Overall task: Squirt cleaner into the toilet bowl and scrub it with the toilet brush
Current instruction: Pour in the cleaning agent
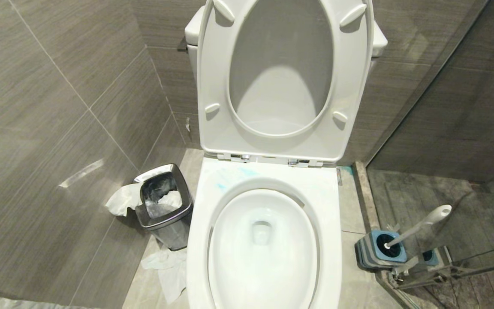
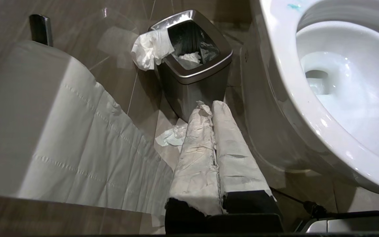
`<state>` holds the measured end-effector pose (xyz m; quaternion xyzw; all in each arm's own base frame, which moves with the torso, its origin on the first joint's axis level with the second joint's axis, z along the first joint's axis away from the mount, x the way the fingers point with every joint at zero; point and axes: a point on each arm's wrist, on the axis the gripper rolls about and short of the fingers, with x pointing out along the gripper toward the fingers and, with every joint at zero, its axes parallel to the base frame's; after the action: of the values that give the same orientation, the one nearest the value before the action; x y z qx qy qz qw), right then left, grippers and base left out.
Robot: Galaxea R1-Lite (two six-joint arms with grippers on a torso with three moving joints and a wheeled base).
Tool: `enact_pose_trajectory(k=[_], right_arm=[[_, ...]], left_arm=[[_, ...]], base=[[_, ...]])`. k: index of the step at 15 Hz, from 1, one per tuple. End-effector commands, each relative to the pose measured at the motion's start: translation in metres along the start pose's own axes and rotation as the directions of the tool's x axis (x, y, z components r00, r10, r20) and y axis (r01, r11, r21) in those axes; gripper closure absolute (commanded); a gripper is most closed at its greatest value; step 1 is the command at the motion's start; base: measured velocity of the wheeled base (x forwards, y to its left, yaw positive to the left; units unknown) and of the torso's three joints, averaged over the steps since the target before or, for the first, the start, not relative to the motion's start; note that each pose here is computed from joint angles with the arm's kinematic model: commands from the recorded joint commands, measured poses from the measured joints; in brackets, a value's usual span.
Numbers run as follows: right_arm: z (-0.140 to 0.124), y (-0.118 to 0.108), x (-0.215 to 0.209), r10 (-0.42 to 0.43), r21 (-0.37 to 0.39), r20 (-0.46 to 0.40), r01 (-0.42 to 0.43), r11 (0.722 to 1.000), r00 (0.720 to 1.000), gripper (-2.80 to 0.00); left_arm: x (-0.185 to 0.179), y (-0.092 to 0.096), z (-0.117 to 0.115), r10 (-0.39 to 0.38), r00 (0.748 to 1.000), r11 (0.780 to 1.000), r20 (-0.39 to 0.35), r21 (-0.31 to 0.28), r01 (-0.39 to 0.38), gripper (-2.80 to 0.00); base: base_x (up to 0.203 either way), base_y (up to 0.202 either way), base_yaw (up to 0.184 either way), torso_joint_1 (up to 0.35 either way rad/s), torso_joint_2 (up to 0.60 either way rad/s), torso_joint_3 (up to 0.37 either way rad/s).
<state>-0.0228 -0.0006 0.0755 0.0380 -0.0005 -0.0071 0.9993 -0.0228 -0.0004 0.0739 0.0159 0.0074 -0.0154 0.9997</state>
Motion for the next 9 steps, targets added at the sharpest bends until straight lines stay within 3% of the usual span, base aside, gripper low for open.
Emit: enact_pose_trajectory(k=[1, 9], right_arm=[[0.0000, 0.0000, 0.0000, 0.000, 0.001, 0.000, 0.000, 1.000, 1.000, 0.00], [0.0000, 0.0000, 0.0000, 0.000, 0.001, 0.000, 0.000, 1.000, 1.000, 0.00]], left_arm=[[0.0001, 0.0000, 0.0000, 0.000, 1.000, 1.000, -0.002, -0.001, 0.000, 0.00], [0.0001, 0.0000, 0.0000, 0.000, 1.000, 1.000, -0.002, 0.000, 0.000, 0.00]], base=[[0.000, 0.000, 0.000, 0.002, 0.00, -0.194], [0.000, 0.000, 0.000, 0.003, 0.00, -0.195]])
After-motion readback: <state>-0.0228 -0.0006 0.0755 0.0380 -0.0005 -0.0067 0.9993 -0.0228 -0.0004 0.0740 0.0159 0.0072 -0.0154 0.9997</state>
